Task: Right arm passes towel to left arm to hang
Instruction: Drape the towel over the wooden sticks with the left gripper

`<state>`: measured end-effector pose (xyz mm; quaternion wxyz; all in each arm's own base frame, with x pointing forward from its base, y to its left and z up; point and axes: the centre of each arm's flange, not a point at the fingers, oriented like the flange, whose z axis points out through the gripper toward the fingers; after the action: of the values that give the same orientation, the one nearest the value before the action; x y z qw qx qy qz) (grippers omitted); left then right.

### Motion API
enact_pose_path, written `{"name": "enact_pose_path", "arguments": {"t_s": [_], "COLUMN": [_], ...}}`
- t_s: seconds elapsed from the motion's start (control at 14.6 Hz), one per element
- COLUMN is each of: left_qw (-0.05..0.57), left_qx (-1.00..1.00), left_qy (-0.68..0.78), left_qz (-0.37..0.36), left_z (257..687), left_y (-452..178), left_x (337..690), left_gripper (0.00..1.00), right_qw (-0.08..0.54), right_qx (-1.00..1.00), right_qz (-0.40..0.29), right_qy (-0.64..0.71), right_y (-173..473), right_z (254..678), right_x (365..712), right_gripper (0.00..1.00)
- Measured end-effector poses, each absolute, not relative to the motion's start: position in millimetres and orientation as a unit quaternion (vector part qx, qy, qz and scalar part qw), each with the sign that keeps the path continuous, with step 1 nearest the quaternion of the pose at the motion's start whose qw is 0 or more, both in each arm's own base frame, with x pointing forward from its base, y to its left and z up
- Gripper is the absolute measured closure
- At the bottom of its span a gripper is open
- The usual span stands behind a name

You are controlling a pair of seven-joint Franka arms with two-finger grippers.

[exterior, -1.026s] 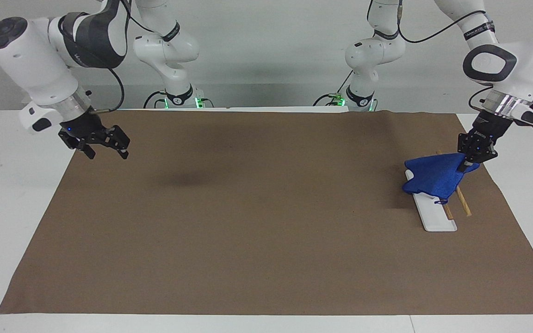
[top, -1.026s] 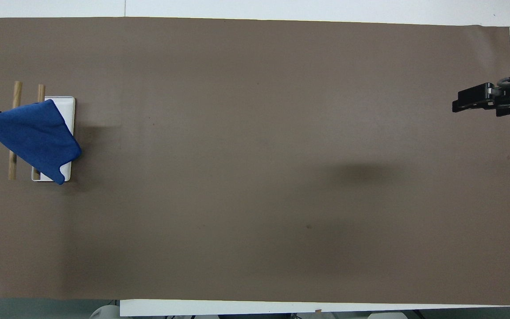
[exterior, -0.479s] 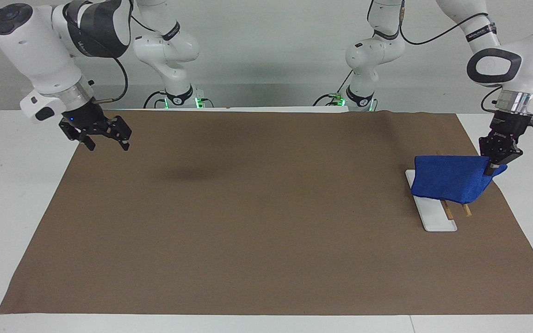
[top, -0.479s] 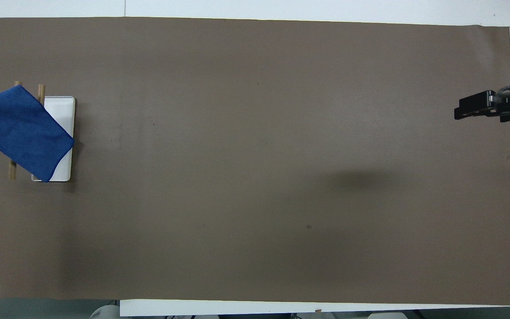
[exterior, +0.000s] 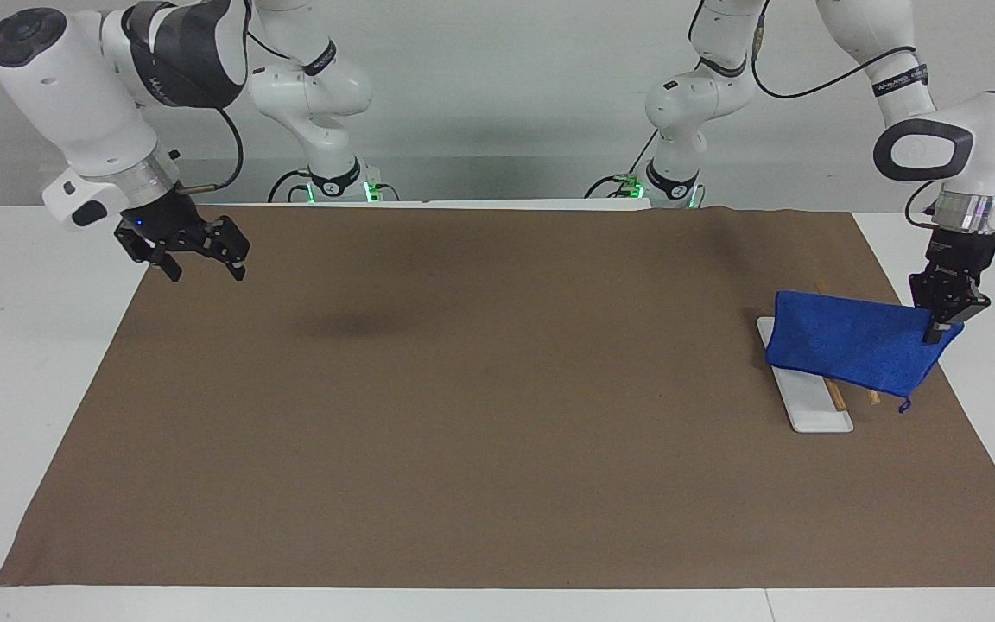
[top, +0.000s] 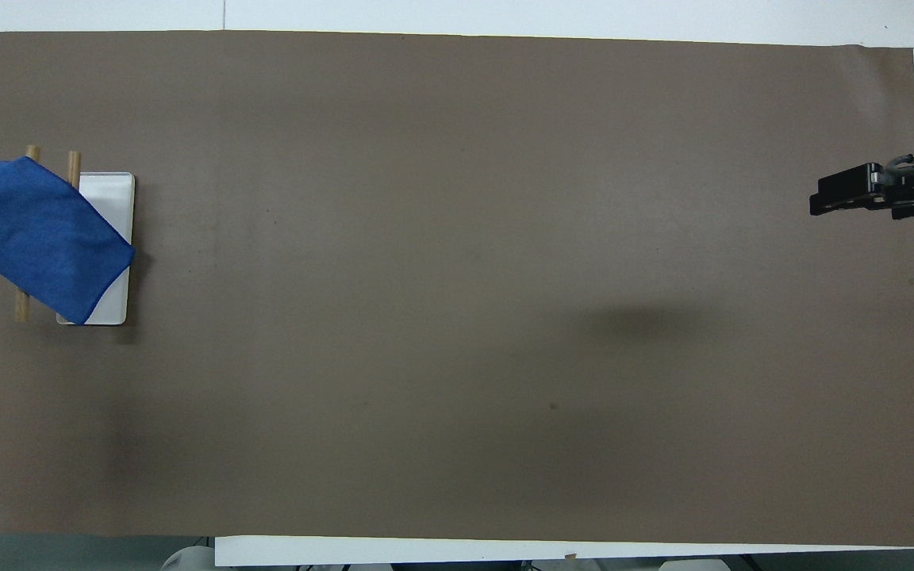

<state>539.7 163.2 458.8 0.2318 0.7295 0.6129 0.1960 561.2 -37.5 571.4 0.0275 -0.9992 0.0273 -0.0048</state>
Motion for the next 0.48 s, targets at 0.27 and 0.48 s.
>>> {"name": "enact_pose_path", "arguments": {"t_s": [0.27, 0.48], "left_qw": [0.22, 0.207], "left_qx": [0.731, 0.744], "left_qy": [0.617, 0.606], "left_qz": [0.192, 0.189], "left_z": [441, 425], "left_y": [173, 177], "left_x": [531, 524], "left_gripper": [0.98, 0.97], "right_qw": [0.028, 0.028], "right_qx": [-0.999, -0.999], "right_qz": [-0.004, -0.004], "right_qy": [0.025, 0.025], "right_y": [-35, -35], "right_z": [571, 571], "right_x": [561, 561], "right_gripper": [0.01, 0.01]}}
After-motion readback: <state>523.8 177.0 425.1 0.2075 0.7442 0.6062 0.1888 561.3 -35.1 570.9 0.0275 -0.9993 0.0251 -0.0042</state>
